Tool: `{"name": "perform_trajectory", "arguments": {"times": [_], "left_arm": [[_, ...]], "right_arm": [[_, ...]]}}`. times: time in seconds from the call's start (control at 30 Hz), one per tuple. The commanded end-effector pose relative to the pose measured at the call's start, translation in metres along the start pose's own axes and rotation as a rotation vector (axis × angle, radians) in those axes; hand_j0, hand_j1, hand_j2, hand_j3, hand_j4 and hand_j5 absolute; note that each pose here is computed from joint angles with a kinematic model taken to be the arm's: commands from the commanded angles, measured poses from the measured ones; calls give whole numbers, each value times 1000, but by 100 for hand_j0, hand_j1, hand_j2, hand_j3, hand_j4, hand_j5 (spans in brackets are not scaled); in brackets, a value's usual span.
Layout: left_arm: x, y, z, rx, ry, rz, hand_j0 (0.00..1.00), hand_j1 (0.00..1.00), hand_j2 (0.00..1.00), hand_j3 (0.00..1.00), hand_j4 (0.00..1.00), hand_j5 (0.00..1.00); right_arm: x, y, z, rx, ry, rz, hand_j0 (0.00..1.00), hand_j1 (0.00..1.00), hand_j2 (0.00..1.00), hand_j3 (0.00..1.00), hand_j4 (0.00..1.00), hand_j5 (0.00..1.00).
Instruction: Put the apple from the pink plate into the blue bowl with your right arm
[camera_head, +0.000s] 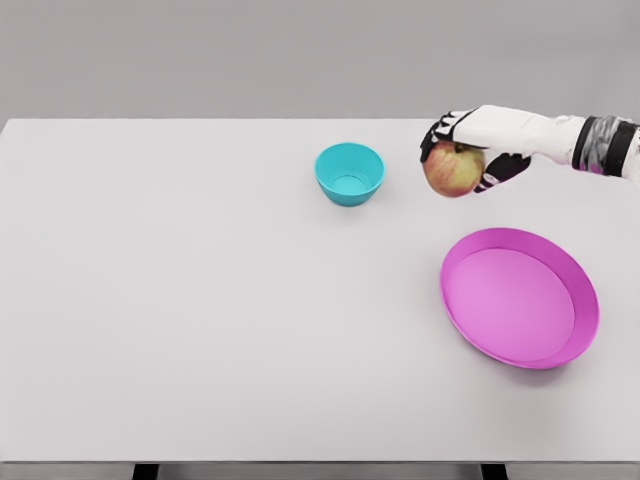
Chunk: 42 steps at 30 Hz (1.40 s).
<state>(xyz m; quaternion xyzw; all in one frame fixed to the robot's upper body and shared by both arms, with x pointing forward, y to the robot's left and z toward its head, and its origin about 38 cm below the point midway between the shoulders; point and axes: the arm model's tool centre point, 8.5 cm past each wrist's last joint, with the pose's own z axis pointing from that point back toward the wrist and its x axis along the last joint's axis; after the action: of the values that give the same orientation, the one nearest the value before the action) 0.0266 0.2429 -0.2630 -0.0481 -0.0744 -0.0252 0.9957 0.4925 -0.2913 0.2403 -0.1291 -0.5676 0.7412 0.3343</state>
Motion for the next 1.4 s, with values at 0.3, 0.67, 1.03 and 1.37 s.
{"name": "perform_trajectory", "arguments": {"times": [0.3,0.67,1.03,1.37], "left_arm": [[0,0,0,0,-1,0,100,100,100,100,100,100],[0,0,0,0,-1,0,100,100,100,100,100,100],[1,0,0,0,-2,0,100,100,100,100,100,100],[0,0,0,0,-1,0,100,100,100,100,100,100]], "right_arm": [[-6,-1,-47,39,14,-35,53,53,53,53,53,53],[3,-22,-75,33,2,-6,53,53,53,53,53,53],[14,-30,-114,59,-1,-6,53,53,53,53,53,53],[29,-35,-138,99,-10,45,53,53,53,53,53,53]]}}
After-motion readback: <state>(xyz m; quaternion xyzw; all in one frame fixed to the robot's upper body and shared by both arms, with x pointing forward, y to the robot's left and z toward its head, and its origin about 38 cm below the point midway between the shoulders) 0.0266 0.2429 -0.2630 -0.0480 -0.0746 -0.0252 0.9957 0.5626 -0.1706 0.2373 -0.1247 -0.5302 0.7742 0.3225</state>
